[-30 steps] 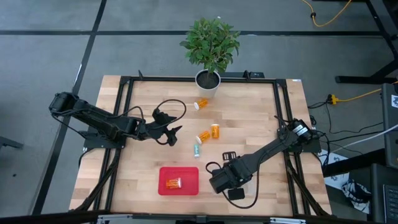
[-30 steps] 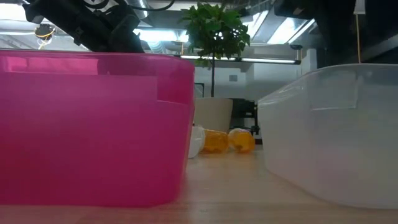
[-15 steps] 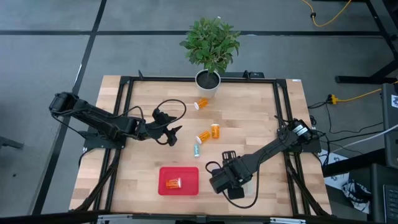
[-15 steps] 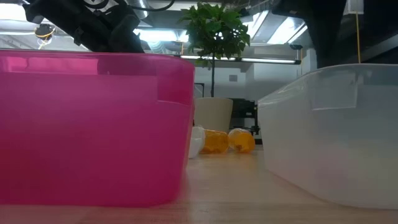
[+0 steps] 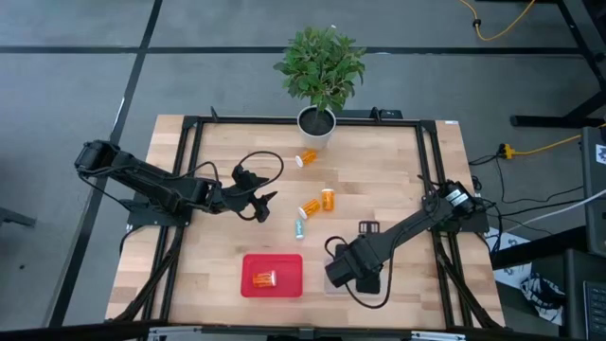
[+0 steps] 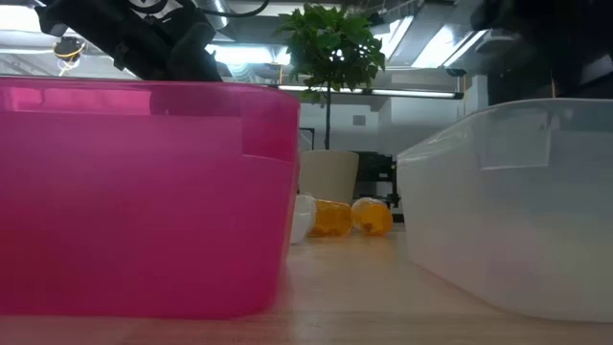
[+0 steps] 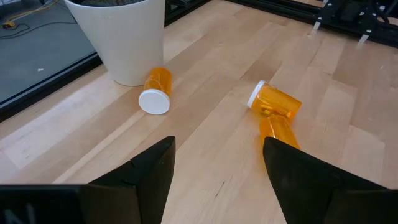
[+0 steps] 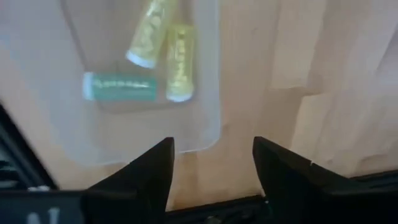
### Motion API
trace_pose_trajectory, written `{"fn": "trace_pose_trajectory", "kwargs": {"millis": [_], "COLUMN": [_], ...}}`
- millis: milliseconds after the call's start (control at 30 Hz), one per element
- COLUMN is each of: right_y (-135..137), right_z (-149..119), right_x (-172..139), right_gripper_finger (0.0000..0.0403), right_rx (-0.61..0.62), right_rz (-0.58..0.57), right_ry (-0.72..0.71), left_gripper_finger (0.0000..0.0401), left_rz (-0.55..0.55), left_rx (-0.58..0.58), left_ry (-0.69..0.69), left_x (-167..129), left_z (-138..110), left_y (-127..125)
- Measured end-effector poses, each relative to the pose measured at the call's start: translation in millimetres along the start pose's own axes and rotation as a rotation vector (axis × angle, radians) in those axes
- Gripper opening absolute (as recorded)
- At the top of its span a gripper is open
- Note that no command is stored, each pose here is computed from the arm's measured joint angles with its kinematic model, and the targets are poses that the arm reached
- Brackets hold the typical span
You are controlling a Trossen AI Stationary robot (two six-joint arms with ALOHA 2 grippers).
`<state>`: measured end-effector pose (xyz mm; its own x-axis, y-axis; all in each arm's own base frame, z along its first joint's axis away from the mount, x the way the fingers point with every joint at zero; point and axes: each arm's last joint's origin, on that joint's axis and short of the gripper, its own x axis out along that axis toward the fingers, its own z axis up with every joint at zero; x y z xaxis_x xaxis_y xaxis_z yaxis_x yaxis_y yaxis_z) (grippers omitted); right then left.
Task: Pick and place medicine bottles into bin by pill shape (circle, oval)
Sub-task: Put the bottom left large orange pill bottle into the red bin
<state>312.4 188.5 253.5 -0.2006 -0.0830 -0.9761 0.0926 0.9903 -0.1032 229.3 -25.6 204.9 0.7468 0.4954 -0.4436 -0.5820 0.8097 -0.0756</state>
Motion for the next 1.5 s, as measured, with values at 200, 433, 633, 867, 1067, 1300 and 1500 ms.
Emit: {"fn": "trace_pose_trajectory", "kwargs": {"millis": [200, 433, 633, 867, 1067, 1300, 1500], "right_y": [13.6, 23.8, 22.0, 19.6, 4.7, -37.7, -69.9], "right_z": [-10.2, -17.6, -16.1, -12.8, -15.2, -40.9, -70.5], "right_x": [-8.7, -17.0, -17.2, -18.6, -31.5, -28.7, 3.8], "right_gripper_finger": [0.0215, 0.0215, 0.0215, 0.0215, 0.0215, 0.0215, 0.0215], "right_rx": [0.033, 0.004, -0.046, -0.219, -0.224, 0.001, 0.176], "right_rz": [0.059, 0.026, -0.039, -0.234, -0.446, -0.553, -0.44], "right_ry": [0.006, -0.071, -0.124, -0.26, -0.424, -0.533, -0.636], "left_gripper_finger": [0.0237, 0.0237, 0.0237, 0.0237, 0.0237, 0.0237, 0.0237], "left_rz": [0.0, 0.0, 0.0, 0.0, 0.0, -0.01, -0.011], "left_rx": [0.0, 0.0, 0.0, 0.0, -0.001, -0.002, -0.025], "left_ry": [0.0, 0.0, 0.0, 0.0, 0.0, 0.004, 0.005], "left_x": [0.0, 0.0, 0.0, 0.0, 0.0, -0.1, -0.1], "left_z": [0.0, 0.0, 0.0, 0.0, 0.0, -0.1, -0.1], "left_y": [0.0, 0.0, 0.0, 0.0, 0.0, -0.4, -0.5]}}
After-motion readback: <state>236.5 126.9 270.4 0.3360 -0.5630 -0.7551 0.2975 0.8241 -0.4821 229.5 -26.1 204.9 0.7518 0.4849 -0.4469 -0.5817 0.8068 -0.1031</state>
